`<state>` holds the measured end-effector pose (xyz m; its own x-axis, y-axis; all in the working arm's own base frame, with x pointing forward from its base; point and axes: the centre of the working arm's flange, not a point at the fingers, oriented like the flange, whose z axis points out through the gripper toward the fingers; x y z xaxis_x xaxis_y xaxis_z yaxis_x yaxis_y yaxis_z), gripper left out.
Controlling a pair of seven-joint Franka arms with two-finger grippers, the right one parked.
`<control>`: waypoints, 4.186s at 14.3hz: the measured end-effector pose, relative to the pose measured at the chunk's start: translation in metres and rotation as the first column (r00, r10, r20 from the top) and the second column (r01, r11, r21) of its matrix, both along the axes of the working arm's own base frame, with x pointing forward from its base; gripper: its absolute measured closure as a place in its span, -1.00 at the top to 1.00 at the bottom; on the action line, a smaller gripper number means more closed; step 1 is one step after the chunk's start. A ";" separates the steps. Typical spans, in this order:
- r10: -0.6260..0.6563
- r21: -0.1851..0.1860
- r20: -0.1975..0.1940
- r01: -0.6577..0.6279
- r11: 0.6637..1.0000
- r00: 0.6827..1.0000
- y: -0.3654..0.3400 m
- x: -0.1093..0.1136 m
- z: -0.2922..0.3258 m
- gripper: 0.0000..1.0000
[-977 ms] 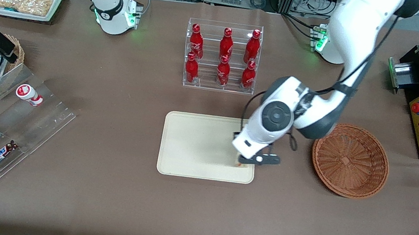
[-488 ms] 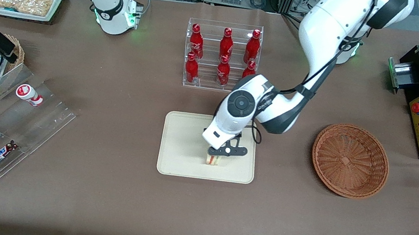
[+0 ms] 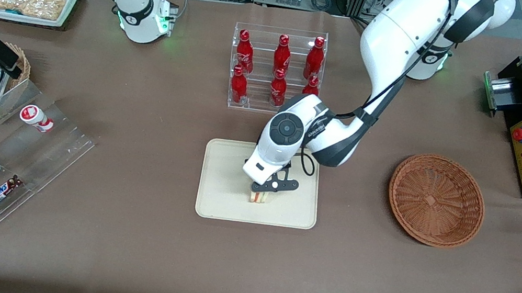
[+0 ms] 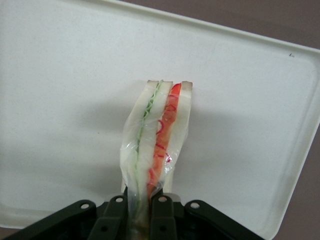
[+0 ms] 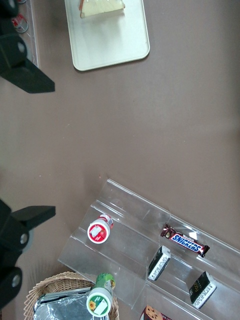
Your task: Place sandwich from basket to tray
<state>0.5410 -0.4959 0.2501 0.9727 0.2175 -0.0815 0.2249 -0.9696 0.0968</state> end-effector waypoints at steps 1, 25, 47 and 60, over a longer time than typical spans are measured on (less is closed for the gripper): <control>-0.005 0.002 -0.004 0.005 1.000 1.000 -0.003 -0.003 -0.003 -0.72; 0.042 0.120 -0.035 -0.037 0.992 0.999 0.300 0.079 0.186 1.00; -0.179 0.087 -0.045 0.182 0.979 0.983 0.469 0.018 0.330 1.00; -0.152 0.113 -0.015 0.153 0.982 0.988 0.487 0.012 0.348 1.00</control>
